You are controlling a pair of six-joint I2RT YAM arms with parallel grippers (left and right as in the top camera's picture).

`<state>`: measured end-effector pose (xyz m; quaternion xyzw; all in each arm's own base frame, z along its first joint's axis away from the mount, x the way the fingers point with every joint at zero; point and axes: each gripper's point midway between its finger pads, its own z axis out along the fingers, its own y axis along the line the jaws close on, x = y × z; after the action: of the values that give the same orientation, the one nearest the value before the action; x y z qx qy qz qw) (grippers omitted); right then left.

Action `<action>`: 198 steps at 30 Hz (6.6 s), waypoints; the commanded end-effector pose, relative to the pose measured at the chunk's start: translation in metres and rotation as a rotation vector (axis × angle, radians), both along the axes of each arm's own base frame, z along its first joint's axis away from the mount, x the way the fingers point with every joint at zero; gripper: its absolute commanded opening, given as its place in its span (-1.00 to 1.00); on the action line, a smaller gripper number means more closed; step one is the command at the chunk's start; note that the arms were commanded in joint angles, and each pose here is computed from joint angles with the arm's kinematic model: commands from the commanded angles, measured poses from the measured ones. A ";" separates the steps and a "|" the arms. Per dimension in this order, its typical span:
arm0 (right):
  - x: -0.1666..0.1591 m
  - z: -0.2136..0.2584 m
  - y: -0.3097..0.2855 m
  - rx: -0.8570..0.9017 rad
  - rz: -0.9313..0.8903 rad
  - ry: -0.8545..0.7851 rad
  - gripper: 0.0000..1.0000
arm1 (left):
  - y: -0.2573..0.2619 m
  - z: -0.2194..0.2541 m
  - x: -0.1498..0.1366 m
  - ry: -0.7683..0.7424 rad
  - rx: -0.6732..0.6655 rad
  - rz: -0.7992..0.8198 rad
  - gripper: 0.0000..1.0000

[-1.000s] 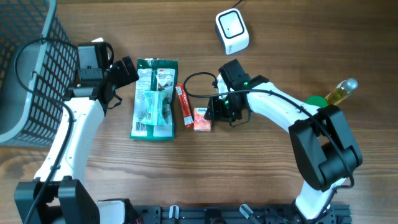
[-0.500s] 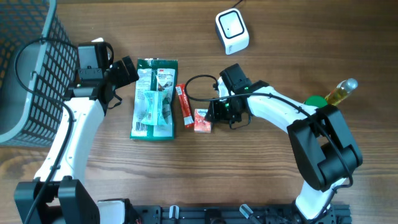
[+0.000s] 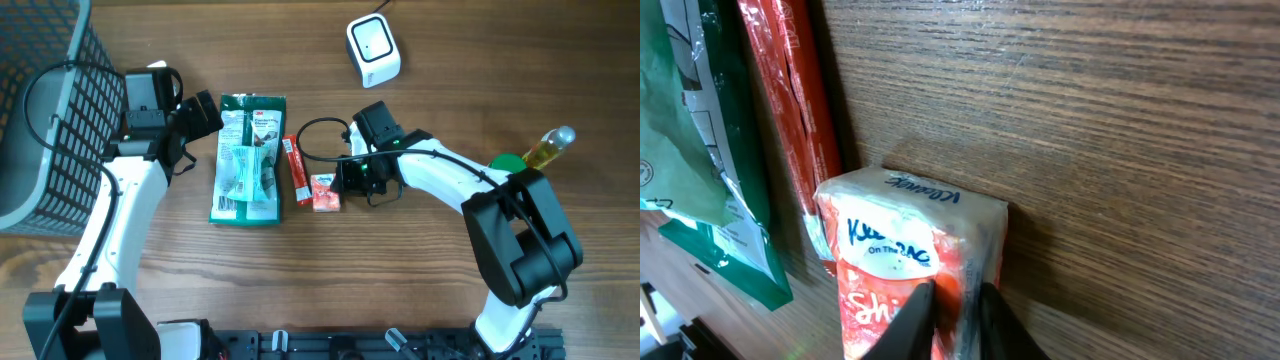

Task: Scan the item barcode
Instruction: 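Lower the right gripper around the Kleenex pack and close it, then lift the Kleenex pack and carry it toward the scanner, then hold the Kleenex pack in front of the scanner window, then carry the Kleenex pack right and set it down near the jar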

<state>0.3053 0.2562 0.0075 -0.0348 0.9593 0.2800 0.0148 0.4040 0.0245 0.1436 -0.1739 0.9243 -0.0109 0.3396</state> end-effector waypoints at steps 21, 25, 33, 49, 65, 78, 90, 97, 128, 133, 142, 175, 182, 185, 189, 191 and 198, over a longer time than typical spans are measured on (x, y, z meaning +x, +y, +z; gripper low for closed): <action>0.006 -0.009 -0.012 -0.076 -0.025 -0.038 -0.91 | 0.003 0.005 0.002 -0.012 0.013 0.003 1.00; 0.008 -0.003 -0.011 -0.017 -0.033 -0.011 -0.91 | 0.003 0.005 0.002 -0.012 0.013 0.003 1.00; 0.013 0.059 -0.014 0.342 0.099 -0.045 -0.91 | 0.003 0.005 0.002 -0.012 0.013 0.003 1.00; -0.007 0.260 -0.076 0.908 0.255 -0.459 -0.91 | 0.003 0.005 0.002 -0.012 0.013 0.003 1.00; -0.020 0.278 -0.081 1.039 0.218 -0.299 -0.91 | 0.003 0.005 0.002 -0.012 0.013 0.003 1.00; -0.020 0.278 -0.081 1.041 0.205 -0.273 -0.91 | 0.003 0.005 0.002 -0.012 0.013 0.003 1.00; -0.015 0.265 -0.080 0.975 0.131 -0.215 -0.91 | 0.003 0.005 0.002 -0.012 0.013 0.003 1.00; 0.010 0.168 -0.091 0.385 -0.053 -0.218 -0.91 | 0.003 0.005 0.002 -0.012 0.013 0.003 1.00; 0.023 0.367 -0.114 -0.221 0.301 -0.798 -0.91 | 0.003 0.005 0.002 -0.012 0.013 0.003 1.00; 0.059 0.346 -0.102 -0.399 0.318 -0.826 -0.91 | 0.003 0.005 0.002 -0.011 0.013 0.003 1.00; 0.158 0.272 -0.077 -0.687 0.288 -0.839 -0.91 | 0.003 0.005 0.002 -0.012 0.013 0.003 1.00; 0.284 0.126 -0.102 -1.143 0.256 -0.853 -0.92 | 0.003 0.005 0.002 -0.011 0.013 0.003 1.00; 0.231 0.202 -0.119 -1.013 0.074 -0.789 -0.91 | 0.003 0.005 0.002 -0.012 0.013 0.003 1.00; 0.177 0.201 -0.130 -0.888 0.051 -0.594 -0.92 | 0.003 0.005 0.002 -0.012 0.013 0.003 1.00; 0.104 0.172 -0.165 -0.810 0.017 -0.206 -0.91 | 0.003 0.005 0.002 -0.011 0.013 0.003 1.00; 0.084 0.159 -0.179 -0.798 0.027 -0.086 -0.91 | 0.003 0.005 0.002 -0.012 0.013 0.003 1.00; 0.040 0.105 -0.230 -0.844 -0.019 0.194 -0.53 | 0.003 0.005 0.002 -0.012 0.013 0.003 1.00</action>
<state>0.3625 0.0330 0.1378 -0.0338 0.9888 -0.1399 -0.0396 0.4041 0.0245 0.1436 -0.1739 0.9242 -0.0109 0.3398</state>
